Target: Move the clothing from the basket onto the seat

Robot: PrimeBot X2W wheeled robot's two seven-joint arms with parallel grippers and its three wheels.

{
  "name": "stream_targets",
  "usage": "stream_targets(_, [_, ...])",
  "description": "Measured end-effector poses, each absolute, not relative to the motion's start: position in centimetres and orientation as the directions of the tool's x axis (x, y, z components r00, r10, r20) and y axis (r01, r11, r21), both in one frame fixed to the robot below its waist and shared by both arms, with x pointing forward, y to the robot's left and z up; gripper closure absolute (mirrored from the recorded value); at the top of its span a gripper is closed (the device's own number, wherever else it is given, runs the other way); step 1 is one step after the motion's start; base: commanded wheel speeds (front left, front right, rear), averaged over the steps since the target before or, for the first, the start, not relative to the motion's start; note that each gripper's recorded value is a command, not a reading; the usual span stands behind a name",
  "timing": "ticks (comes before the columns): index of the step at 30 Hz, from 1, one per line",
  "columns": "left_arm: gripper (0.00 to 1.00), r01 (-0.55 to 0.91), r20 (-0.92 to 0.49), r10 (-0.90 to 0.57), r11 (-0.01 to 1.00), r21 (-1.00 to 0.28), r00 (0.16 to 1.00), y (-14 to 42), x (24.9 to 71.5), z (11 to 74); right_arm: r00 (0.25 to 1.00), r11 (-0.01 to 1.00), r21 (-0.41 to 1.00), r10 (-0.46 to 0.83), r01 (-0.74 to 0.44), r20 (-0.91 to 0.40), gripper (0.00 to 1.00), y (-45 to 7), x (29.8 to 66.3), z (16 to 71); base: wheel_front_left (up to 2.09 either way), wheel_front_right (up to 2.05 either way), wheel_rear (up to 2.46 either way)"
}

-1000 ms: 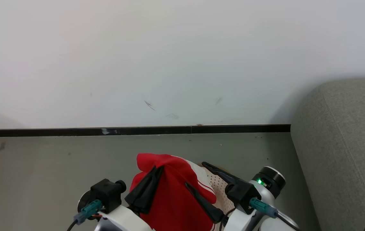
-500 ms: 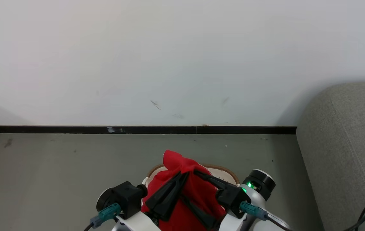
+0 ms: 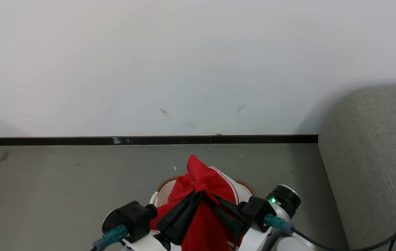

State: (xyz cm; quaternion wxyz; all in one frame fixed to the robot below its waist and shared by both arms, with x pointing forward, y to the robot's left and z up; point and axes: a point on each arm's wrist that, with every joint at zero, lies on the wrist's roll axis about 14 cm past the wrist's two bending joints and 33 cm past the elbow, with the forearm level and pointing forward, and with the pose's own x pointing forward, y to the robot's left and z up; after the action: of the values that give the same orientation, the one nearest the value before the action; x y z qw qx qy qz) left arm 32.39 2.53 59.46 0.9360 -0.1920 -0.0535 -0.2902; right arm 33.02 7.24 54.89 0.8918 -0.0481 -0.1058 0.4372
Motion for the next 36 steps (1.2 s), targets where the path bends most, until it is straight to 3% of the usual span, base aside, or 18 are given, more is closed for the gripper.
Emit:
stream_targets(1, [0.96, 0.558, 0.21, -0.517, 0.762, -0.328, 0.83, 2.7, 32.5, 59.4, 0.603, 0.621, -0.175, 0.784, -0.764, 0.148, 1.0, 7.0, 33.2, 54.9, 0.0, 0.0, 0.0])
stream_targets(2, [0.69, 0.557, 0.209, -0.516, 0.764, -0.327, 0.831, 2.8, 32.6, 59.4, 0.612, 0.631, -0.172, 0.776, -0.757, 0.151, 1.0, 6.7, 33.5, 55.0, 0.0, 0.0, 0.0])
stream_targets(3, [0.59, 0.556, 0.209, -0.515, 0.765, -0.326, 0.831, 2.9, 32.6, 59.4, 0.622, 0.64, -0.17, 0.768, -0.749, 0.153, 1.0, 6.4, 33.8, 55.1, 0.0, 0.0, 0.0])
stream_targets(4, [0.33, 0.554, 0.21, -0.513, 0.766, -0.326, 0.832, 2.9, 32.7, 59.4, 0.63, 0.649, -0.168, 0.761, -0.742, 0.155, 1.0, 6.1, 34.0, 55.1, 0.0, 0.0, 0.0])
stream_targets(6, [0.01, 0.551, 0.211, -0.509, 0.768, -0.326, 0.834, 3.0, 32.9, 59.4, 0.644, 0.662, -0.165, 0.749, -0.731, 0.157, 1.0, 5.7, 34.3, 55.1, 0.0, 0.0, 0.0])
stream_targets(18, [0.0, 0.589, 0.221, -0.546, 0.746, -0.313, 0.808, 2.0, 32.7, 58.8, 0.764, 0.783, -0.166, 0.621, -0.599, 0.176, 1.0, 0.0, 37.0, 55.5, 0.0, 0.0, 0.0])
stream_targets(36, [0.0, 0.693, 0.193, -0.673, 0.639, -0.335, 0.714, -2.5, 32.1, 56.7, 0.913, 0.923, -0.184, 0.369, -0.338, 0.173, 1.0, -10.3, 37.2, 54.8, 0.0, 0.0, 0.0])
